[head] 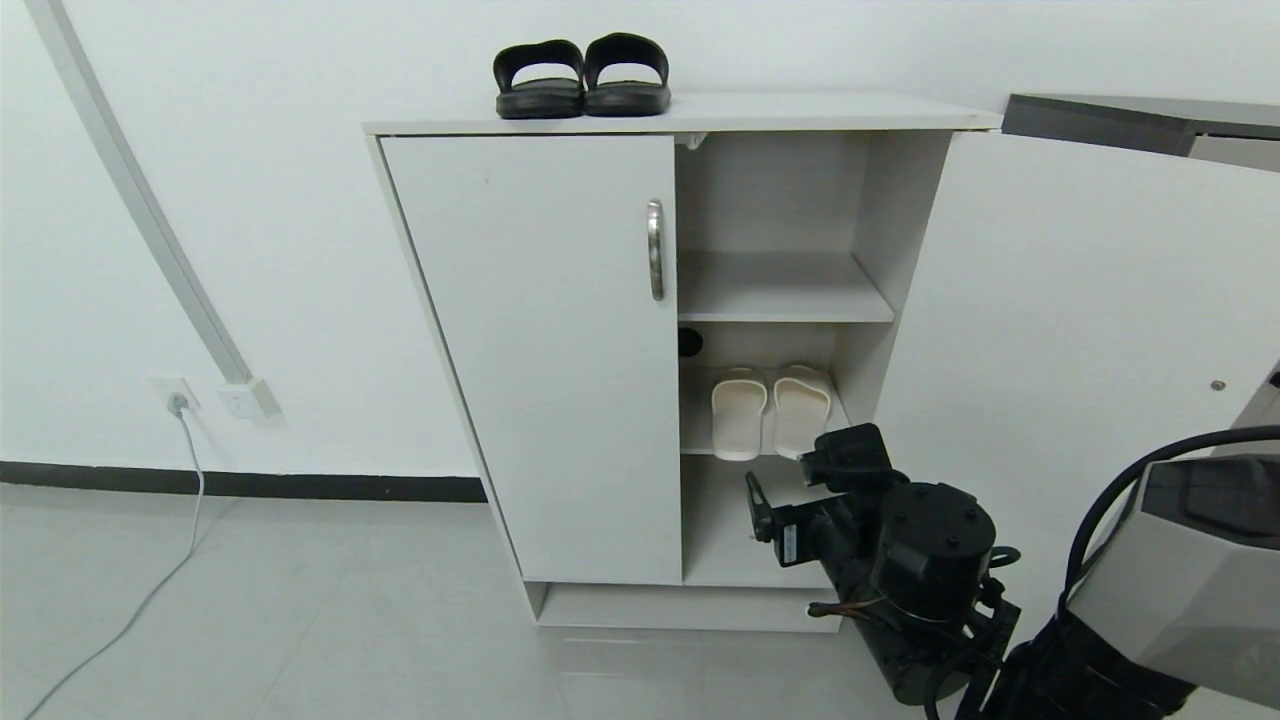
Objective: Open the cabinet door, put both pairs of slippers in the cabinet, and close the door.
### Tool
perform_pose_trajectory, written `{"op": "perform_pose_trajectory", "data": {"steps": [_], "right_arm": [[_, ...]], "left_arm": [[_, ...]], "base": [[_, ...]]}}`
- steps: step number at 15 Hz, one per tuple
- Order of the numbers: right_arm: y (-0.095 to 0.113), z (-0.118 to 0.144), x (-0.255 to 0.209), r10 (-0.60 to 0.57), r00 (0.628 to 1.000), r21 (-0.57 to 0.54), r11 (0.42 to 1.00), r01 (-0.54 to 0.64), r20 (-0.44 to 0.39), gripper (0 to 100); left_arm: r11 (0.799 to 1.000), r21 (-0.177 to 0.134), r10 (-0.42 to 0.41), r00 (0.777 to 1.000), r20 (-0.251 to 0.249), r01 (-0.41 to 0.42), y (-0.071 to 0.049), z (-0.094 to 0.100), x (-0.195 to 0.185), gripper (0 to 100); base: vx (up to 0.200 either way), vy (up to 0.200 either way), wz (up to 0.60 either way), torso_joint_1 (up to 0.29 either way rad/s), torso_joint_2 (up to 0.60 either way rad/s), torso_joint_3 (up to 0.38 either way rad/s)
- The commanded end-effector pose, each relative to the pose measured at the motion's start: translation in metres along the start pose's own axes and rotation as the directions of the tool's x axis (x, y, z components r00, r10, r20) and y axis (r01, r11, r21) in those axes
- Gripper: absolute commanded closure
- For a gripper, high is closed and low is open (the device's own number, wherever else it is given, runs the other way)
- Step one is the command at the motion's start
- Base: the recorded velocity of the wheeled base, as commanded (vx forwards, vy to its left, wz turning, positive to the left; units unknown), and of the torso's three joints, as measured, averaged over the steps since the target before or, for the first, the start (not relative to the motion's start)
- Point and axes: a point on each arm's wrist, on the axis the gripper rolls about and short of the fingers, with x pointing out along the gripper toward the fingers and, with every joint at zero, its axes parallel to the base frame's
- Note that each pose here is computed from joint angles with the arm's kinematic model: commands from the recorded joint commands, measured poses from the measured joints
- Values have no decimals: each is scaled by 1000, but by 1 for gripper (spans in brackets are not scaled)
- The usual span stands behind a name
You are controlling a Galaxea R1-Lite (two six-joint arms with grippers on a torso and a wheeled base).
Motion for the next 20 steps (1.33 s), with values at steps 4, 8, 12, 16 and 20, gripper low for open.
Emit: {"op": "perform_pose_trajectory", "data": {"steps": [4,8,12,16,20], "right_arm": [[-1,-1,-2,3,1000,-2,1000,-3,-3,0],[-2,-3,-3,14,1000,-8,1000,-14,-8,0],[-2,-4,-4,27,1000,-8,1000,-27,-10,0],[-2,-6,-6,60,998,-9,998,-60,-8,0],[-3,-9,-9,97,995,-19,995,-98,-15,0]], "left_arm": [[1000,0,0,1000,-2,0,0,0,0,100],[1000,0,0,1000,-2,0,0,0,0,100],[1000,0,0,1000,-2,0,0,0,0,100],[1000,0,0,1000,-2,0,0,0,0,100],[1000,-1,0,1000,-2,0,0,0,0,100]], "base": [[0,100,0,4,2,2],[0,200,0,2,4,4],[0,200,0,6,5,4],[0,150,0,4,3,2],[0,0,0,0,0,0]]}}
